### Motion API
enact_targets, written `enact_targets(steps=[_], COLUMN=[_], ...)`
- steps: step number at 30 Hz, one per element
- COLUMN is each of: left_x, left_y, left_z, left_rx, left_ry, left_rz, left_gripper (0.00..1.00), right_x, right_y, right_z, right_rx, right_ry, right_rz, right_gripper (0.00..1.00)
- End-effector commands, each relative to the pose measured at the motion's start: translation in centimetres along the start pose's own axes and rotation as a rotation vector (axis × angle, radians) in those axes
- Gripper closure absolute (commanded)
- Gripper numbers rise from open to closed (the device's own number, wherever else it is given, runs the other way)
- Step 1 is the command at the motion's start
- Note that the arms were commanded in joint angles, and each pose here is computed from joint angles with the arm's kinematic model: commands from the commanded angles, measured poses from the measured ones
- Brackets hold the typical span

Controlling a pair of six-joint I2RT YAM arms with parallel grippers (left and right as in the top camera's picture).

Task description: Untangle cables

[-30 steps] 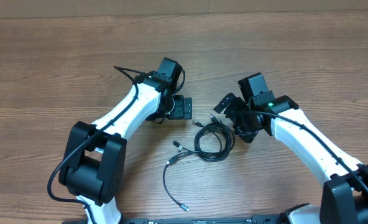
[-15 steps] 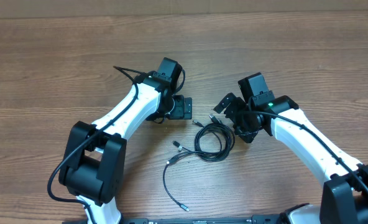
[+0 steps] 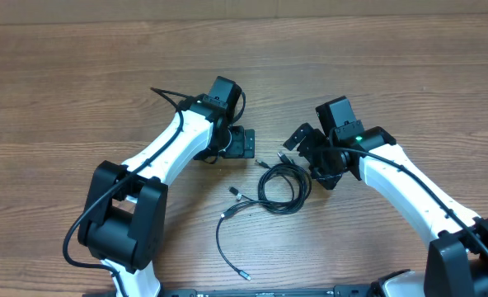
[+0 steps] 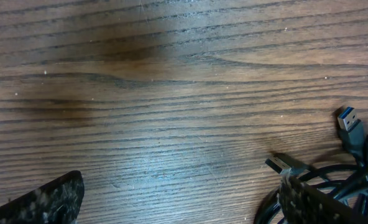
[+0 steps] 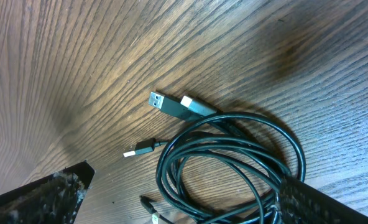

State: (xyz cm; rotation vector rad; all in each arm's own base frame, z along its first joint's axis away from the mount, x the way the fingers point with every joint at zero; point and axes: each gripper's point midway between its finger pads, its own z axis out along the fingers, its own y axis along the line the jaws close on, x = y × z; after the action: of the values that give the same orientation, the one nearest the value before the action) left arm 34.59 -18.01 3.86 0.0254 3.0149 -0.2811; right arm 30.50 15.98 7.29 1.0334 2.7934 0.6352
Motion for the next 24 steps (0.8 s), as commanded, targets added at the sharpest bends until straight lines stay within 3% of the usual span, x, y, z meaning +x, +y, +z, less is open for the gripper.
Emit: enact_targets(steps=[1, 24], left_x=[0.03, -0.14], left_y=[-0.36, -0.36], left_z=[0.03, 0.03], left_rx=[0.006, 0.006], left_ry=[-0.001, -0.009], left_rz=[0.002, 0.002], left_gripper=[0.01, 0.01], right_x=[-0.21, -0.21], right_y=[-0.21, -0.21], right_z=[0.03, 0.03], right_rx=[0.002, 0.002], right_ry=[-0.005, -0.005], right_rz=[0.010, 0.010], right_gripper=[0.00, 0.00])
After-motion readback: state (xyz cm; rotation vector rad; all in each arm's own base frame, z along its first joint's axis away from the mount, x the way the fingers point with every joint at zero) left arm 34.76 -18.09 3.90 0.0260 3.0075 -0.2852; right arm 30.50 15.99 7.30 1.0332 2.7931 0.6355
